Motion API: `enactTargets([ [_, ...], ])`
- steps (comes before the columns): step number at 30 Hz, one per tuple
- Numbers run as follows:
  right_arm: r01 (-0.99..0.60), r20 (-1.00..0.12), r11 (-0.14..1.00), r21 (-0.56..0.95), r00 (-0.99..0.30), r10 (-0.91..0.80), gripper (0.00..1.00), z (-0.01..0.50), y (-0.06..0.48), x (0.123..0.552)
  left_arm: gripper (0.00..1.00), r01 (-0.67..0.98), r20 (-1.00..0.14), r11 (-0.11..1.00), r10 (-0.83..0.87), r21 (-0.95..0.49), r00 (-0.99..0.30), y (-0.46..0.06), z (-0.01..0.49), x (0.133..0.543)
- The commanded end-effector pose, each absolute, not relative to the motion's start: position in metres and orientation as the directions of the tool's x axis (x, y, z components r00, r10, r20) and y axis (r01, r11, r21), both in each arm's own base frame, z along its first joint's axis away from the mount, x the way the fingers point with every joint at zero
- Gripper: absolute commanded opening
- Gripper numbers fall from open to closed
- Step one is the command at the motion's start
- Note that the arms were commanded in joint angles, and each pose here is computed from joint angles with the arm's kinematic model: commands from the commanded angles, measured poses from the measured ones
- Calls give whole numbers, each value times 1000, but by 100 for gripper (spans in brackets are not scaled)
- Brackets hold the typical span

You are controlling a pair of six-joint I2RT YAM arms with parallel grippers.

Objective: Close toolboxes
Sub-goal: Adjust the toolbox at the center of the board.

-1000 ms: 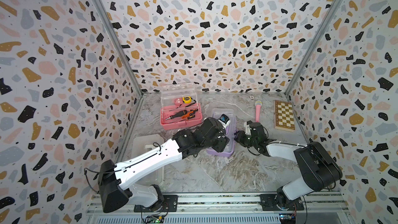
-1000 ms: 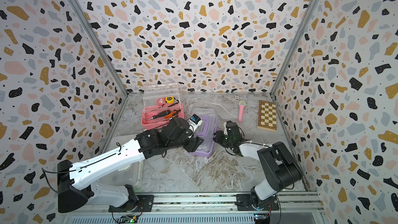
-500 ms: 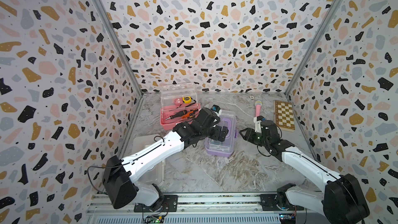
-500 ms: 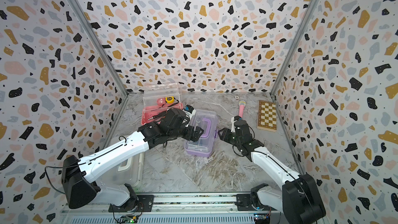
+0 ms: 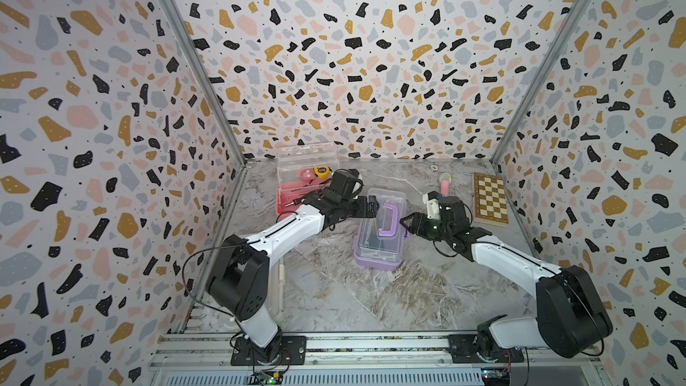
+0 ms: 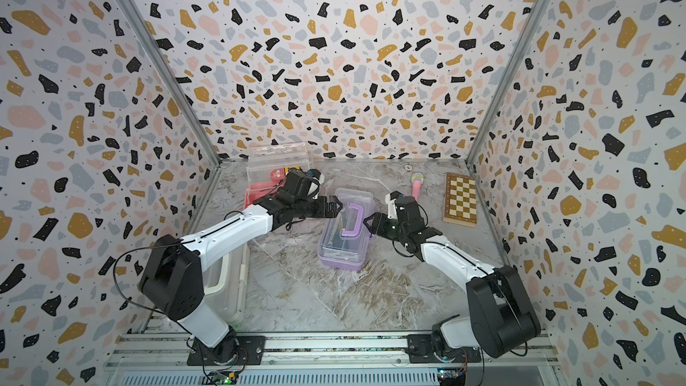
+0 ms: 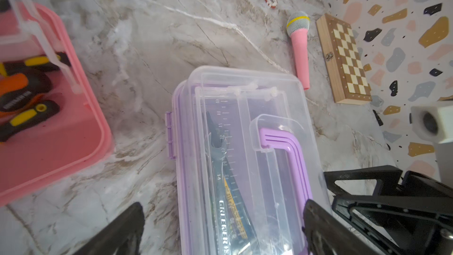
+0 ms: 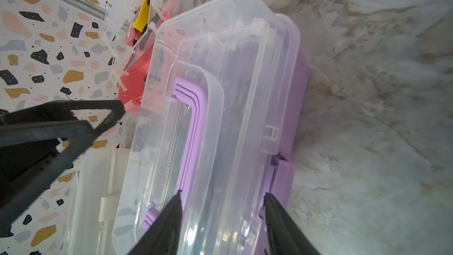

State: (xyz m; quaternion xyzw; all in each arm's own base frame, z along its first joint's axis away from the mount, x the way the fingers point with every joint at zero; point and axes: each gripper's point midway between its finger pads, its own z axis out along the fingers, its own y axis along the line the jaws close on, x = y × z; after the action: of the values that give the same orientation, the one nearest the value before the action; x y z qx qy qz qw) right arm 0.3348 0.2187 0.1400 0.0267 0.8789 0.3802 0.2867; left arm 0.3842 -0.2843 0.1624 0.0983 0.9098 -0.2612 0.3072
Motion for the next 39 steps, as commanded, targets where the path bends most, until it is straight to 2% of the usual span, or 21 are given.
enactTargets([
  [1, -259, -529, 644, 720, -806, 266, 56, 171, 239, 346, 99, 387, -633, 807, 21, -447, -774, -303, 170, 396],
  [8, -272, -496, 618, 738, -840, 222, 51, 156, 259, 337, 99, 397, -591, 766, 28, -506, -806, -320, 145, 402],
  [12, -290, -486, 609, 739, -855, 183, 45, 147, 275, 324, 96, 394, -551, 743, 41, -541, -833, -320, 132, 391],
  [16, -316, -475, 585, 747, -870, 136, 45, 142, 296, 306, 95, 378, -522, 732, 35, -567, -852, -312, 128, 371],
  [21, -368, -487, 548, 751, -869, 83, 44, 150, 316, 283, 95, 371, -522, 741, 33, -559, -852, -294, 129, 347],
  [27, -460, -541, 530, 712, -841, -4, 44, 162, 318, 262, 97, 382, -538, 771, 61, -510, -841, -277, 132, 337],
  [33, -533, -603, 637, 558, -787, -130, 53, 151, 286, 246, 99, 380, -552, 782, 56, -494, -832, -268, 137, 346],
  [37, -483, -601, 774, 410, -781, -169, 56, 132, 247, 245, 99, 415, -567, 757, 71, -505, -820, -280, 147, 360],
  [39, -473, -596, 798, 373, -781, -184, 59, 127, 236, 241, 99, 427, -566, 739, 75, -521, -821, -287, 150, 365],
])
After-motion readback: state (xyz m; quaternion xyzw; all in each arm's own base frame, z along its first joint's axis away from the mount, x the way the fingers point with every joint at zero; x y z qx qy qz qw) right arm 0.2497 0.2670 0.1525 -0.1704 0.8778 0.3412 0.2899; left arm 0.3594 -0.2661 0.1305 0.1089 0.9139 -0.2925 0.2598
